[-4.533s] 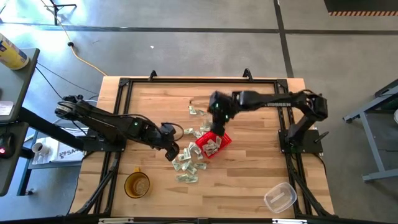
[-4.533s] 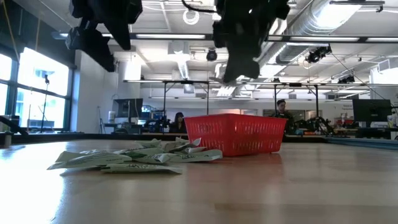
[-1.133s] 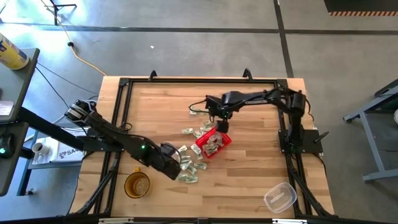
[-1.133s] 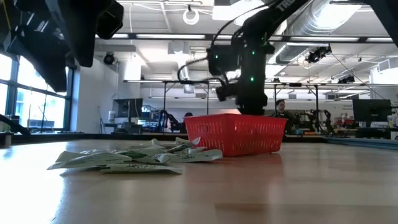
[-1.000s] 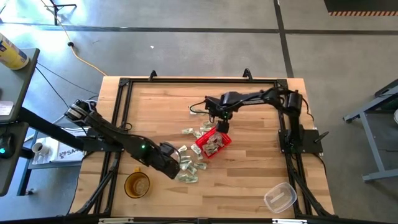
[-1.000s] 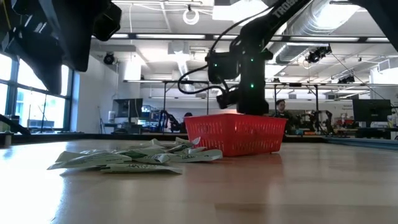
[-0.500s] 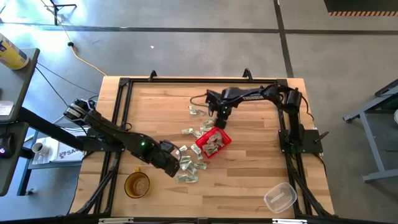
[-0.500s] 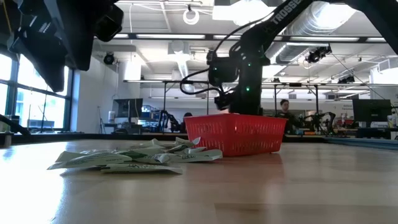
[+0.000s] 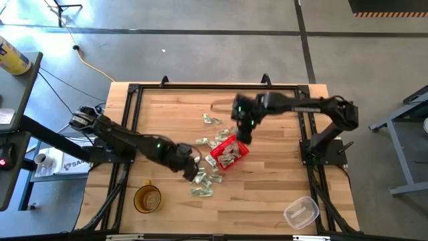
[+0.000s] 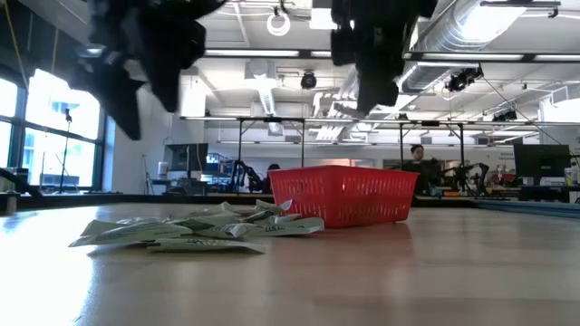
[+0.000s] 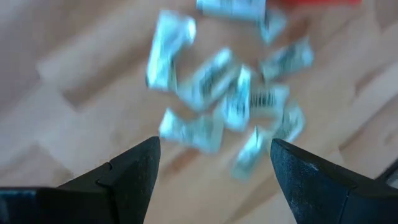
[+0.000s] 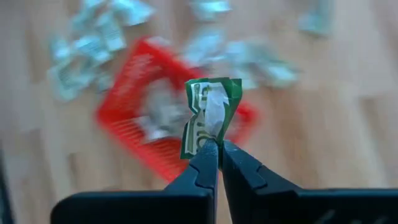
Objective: Pick and place items into bin
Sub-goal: Put the green stevia packet into the red bin, then put the light green stevia packet into the red bin
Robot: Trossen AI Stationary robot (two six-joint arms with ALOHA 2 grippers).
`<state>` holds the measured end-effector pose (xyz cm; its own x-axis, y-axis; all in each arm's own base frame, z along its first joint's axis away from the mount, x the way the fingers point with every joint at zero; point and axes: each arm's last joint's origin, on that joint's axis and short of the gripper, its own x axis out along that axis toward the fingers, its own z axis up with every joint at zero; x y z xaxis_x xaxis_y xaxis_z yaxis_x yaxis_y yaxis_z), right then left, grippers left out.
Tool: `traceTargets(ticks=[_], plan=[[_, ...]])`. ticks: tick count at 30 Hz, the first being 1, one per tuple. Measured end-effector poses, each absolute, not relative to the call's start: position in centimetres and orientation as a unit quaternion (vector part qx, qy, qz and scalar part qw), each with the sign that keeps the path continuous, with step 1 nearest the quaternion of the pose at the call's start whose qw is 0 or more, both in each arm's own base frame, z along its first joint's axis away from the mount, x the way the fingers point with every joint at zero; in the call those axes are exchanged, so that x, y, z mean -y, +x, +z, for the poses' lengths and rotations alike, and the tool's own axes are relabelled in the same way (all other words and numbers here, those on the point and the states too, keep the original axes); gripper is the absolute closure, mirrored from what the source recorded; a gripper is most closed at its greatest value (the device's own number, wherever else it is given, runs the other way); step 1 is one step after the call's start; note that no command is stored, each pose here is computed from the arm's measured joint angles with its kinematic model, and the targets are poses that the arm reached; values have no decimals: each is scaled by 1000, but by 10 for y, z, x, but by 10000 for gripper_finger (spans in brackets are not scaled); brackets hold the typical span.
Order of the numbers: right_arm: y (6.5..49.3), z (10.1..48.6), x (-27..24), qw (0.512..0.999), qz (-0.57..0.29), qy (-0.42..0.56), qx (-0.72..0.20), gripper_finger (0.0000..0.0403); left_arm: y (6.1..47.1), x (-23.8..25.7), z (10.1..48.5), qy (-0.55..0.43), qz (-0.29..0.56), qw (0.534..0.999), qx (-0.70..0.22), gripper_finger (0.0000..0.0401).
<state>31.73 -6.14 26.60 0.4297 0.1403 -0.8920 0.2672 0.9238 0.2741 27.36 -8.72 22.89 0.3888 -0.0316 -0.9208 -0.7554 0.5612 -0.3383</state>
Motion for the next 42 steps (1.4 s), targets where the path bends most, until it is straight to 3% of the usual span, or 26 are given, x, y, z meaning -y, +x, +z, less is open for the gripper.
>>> traceTargets(ticks=[3, 5, 11, 14, 17, 19, 23, 28, 36, 39, 42], plan=[[330, 260, 27, 834, -57, 132, -533, 389, 282, 64, 230, -380, 240, 750, -485, 61], [334, 257, 11, 841, -79, 74, -530, 364, 286, 46, 230, -368, 232, 753, -494, 61], [328, 256, -1, 825, -149, 35, -544, 230, 289, -16, 230, -341, 212, 765, -503, 61], [313, 271, -6, 823, -191, 12, -535, 161, 292, -41, 232, -321, 189, 793, -482, 61], [290, 296, -12, 831, -235, 12, -504, 112, 295, -67, 236, -306, 186, 822, -443, 61], [270, 312, -12, 831, -269, 45, -485, 91, 296, -88, 232, -343, 216, 811, -422, 61], [230, 332, -6, 805, -359, 110, -460, 73, 293, -125, 211, -419, 288, 758, -408, 61], [215, 339, -3, 791, -412, 140, -429, 71, 310, -152, 178, -457, 327, 739, -372, 61], [216, 339, -2, 786, -434, 147, -414, 71, 346, -157, 147, -405, 388, 710, -425, 65], [215, 339, -1, 784, -442, 147, -409, 71, 352, -154, 141, -353, 409, 702, -463, 92], [215, 339, -1, 783, -446, 147, -408, 71, 354, -150, 138, -317, 412, 706, -482, 152]])
